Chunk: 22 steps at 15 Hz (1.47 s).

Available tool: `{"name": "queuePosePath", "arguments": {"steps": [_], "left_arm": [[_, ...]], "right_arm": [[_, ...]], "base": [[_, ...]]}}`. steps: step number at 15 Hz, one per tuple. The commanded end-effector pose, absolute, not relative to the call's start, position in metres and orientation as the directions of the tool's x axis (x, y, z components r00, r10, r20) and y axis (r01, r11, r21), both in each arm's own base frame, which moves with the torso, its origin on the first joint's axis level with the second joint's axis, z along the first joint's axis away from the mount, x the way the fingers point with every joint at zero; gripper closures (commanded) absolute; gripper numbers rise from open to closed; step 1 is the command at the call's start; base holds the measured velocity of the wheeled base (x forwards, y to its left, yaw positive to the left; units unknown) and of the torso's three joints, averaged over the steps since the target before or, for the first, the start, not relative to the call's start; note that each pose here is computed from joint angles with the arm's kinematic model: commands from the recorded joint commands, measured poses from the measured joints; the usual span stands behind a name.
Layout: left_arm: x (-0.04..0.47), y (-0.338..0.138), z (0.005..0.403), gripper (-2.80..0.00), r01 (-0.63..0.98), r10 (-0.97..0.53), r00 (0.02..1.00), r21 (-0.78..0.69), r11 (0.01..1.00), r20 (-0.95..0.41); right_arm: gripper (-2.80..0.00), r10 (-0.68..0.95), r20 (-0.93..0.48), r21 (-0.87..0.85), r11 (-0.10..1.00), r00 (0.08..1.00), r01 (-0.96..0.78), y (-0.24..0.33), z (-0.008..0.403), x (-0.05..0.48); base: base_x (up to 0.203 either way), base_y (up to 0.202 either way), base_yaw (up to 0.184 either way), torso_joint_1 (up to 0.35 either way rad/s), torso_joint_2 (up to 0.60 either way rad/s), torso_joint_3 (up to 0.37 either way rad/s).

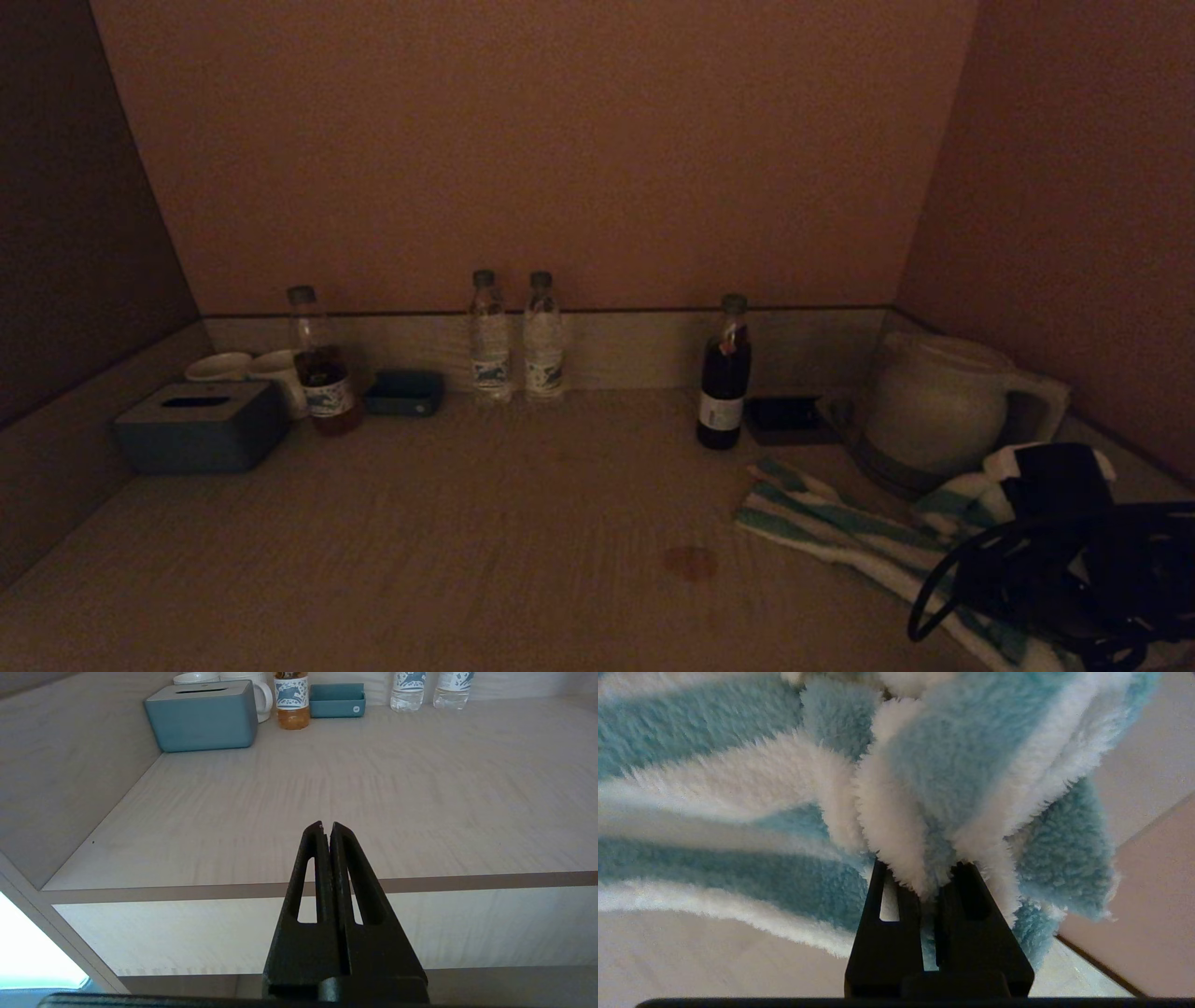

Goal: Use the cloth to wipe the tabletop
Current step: Pick up the tablecloth, then sweep the stains on the table

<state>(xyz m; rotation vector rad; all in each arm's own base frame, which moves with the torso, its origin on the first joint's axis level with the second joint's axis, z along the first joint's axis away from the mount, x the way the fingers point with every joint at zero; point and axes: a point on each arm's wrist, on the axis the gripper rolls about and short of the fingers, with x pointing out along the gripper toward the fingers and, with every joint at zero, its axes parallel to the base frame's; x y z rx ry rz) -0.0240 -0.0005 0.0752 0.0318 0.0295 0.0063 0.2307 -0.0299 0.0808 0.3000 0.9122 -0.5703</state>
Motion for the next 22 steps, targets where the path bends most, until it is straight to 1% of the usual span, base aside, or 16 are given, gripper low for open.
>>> {"name": "queuePosePath", "arguments": {"steps": [1, 6, 8, 11, 13, 15, 17, 18, 20, 22], "left_arm": [[-0.024, -0.001, 0.075, 0.0, -0.007, 0.008, 1.0, 0.032, 0.999, -0.031], [-0.024, -0.001, 0.075, 0.0, -0.007, 0.008, 1.0, 0.032, 0.999, -0.031], [-0.024, -0.001, 0.075, 0.0, -0.007, 0.008, 1.0, 0.032, 0.999, -0.031], [-0.024, -0.001, 0.075, 0.0, -0.007, 0.008, 1.0, 0.032, 0.999, -0.031], [-0.024, -0.001, 0.075, 0.0, -0.007, 0.008, 1.0, 0.032, 0.999, -0.031], [-0.024, -0.001, 0.075, 0.0, -0.007, 0.008, 1.0, 0.032, 0.999, -0.031], [-0.024, -0.001, 0.075, 0.0, -0.007, 0.008, 1.0, 0.032, 0.999, -0.031], [-0.024, -0.001, 0.075, 0.0, -0.007, 0.008, 1.0, 0.032, 0.999, -0.031], [-0.024, -0.001, 0.075, 0.0, -0.006, 0.007, 0.999, 0.032, 0.999, -0.032], [-0.024, -0.001, 0.075, 0.0, -0.007, 0.008, 1.0, 0.032, 0.999, -0.031]], "right_arm": [[0.0, -0.332, -0.797, 0.028, 0.815, 0.505, 0.578, -0.03, 0.083, 0.234], [0.0, -0.272, -0.785, 0.064, 0.858, 0.557, 0.509, -0.014, 0.09, 0.239], [0.0, -0.241, -0.755, 0.092, 0.881, 0.61, 0.463, -0.002, 0.102, 0.24], [0.0, -0.175, -0.68, 0.165, 0.91, 0.712, 0.381, 0.011, 0.131, 0.232], [0.0, -0.107, -0.561, 0.248, 0.925, 0.821, 0.289, 0.019, 0.171, 0.217], [0.0, -0.055, -0.446, 0.301, 0.931, 0.894, 0.207, 0.025, 0.205, 0.206], [0.0, -0.039, -0.366, 0.328, 0.93, 0.93, 0.168, 0.025, 0.229, 0.198], [0.0, -0.037, -0.358, 0.33, 0.93, 0.933, 0.164, 0.025, 0.233, 0.196], [0.0, -0.019, -0.287, 0.349, 0.929, 0.958, 0.123, 0.026, 0.259, 0.183], [0.0, 0.039, -0.266, 0.353, 0.934, 0.963, 0.06, 0.035, 0.268, 0.175]], "base": [[0.0, 0.0, 0.0, 0.0, 0.0, 0.0], [0.0, 0.0, 0.0, 0.0, 0.0, 0.0], [0.0, 0.0, 0.0, 0.0, 0.0, 0.0], [0.0, 0.0, 0.0, 0.0, 0.0, 0.0], [0.0, 0.0, 0.0, 0.0, 0.0, 0.0], [0.0, 0.0, 0.0, 0.0, 0.0, 0.0], [0.0, 0.0, 0.0, 0.0, 0.0, 0.0], [0.0, 0.0, 0.0, 0.0, 0.0, 0.0], [0.0, 0.0, 0.0, 0.0, 0.0, 0.0], [0.0, 0.0, 0.0, 0.0, 0.0, 0.0]]}}
